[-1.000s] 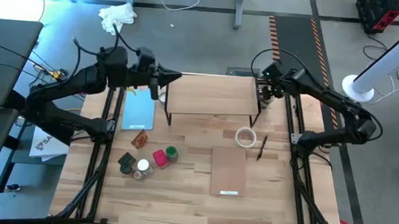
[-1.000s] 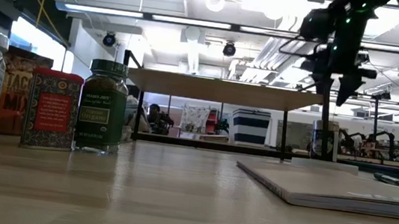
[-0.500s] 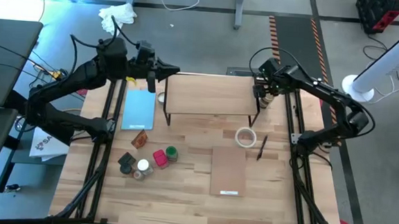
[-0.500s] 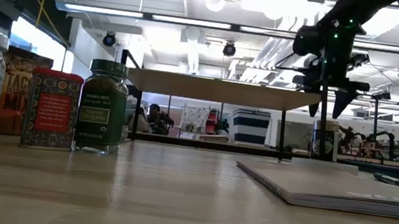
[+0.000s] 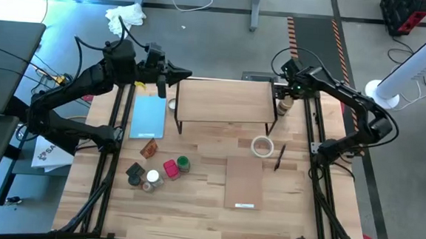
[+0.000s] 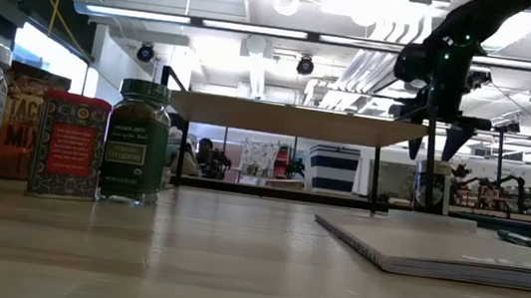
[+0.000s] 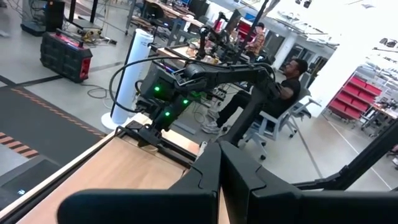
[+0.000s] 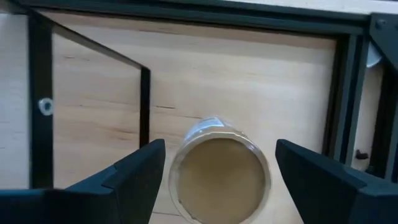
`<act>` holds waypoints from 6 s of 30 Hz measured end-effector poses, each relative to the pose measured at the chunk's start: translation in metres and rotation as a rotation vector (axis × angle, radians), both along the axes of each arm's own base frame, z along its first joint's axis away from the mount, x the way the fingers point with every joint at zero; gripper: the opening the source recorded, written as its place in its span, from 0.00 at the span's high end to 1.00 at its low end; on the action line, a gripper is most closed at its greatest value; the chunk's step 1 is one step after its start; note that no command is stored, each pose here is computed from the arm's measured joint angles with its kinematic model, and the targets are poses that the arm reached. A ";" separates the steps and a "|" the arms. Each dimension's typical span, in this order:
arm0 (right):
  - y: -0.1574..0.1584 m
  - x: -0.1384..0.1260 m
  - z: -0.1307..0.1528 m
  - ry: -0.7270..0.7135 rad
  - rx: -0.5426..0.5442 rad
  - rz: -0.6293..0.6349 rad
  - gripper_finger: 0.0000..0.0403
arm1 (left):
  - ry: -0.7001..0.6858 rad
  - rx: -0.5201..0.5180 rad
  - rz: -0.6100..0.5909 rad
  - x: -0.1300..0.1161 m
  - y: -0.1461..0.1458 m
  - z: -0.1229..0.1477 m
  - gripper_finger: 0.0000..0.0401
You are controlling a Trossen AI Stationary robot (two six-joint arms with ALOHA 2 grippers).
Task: Shelf spices
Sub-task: Move the brown seasoning bottle to the middle left of the table
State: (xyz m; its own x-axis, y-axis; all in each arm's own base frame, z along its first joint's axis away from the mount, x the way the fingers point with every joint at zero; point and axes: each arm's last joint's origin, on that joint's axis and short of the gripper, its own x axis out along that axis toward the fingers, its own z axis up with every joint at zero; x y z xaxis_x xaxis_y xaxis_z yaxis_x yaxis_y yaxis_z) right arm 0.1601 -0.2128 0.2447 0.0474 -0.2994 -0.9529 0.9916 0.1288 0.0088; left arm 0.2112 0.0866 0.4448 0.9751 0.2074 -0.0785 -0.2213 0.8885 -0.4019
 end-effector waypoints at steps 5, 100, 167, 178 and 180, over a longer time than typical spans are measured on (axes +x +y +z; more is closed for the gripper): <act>0.001 -0.001 -0.001 0.030 0.012 0.014 0.25 | 0.002 -0.004 -0.008 0.000 0.000 0.000 1.00; 0.011 0.005 -0.027 -0.047 0.116 -0.132 0.25 | 0.157 -0.099 -0.062 -0.002 -0.004 -0.017 1.00; 0.175 0.044 0.144 -1.347 -0.196 0.614 0.38 | 0.083 -0.091 -0.054 -0.024 -0.013 -0.003 1.00; 0.236 0.129 0.148 -1.083 0.011 0.876 0.38 | -0.074 -0.011 -0.120 -0.080 -0.039 0.024 1.00; 0.243 0.146 0.141 -0.965 0.026 0.884 0.38 | -0.095 0.023 -0.121 -0.091 -0.044 0.027 1.00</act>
State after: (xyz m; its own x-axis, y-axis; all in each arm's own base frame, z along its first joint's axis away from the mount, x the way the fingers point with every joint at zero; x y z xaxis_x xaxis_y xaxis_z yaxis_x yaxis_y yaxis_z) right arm 0.3065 0.0298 0.3853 0.8800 0.2021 -0.4297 0.1652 0.7180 0.6761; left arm 0.1198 0.0422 0.4718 0.9959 0.0883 0.0189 -0.0737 0.9156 -0.3953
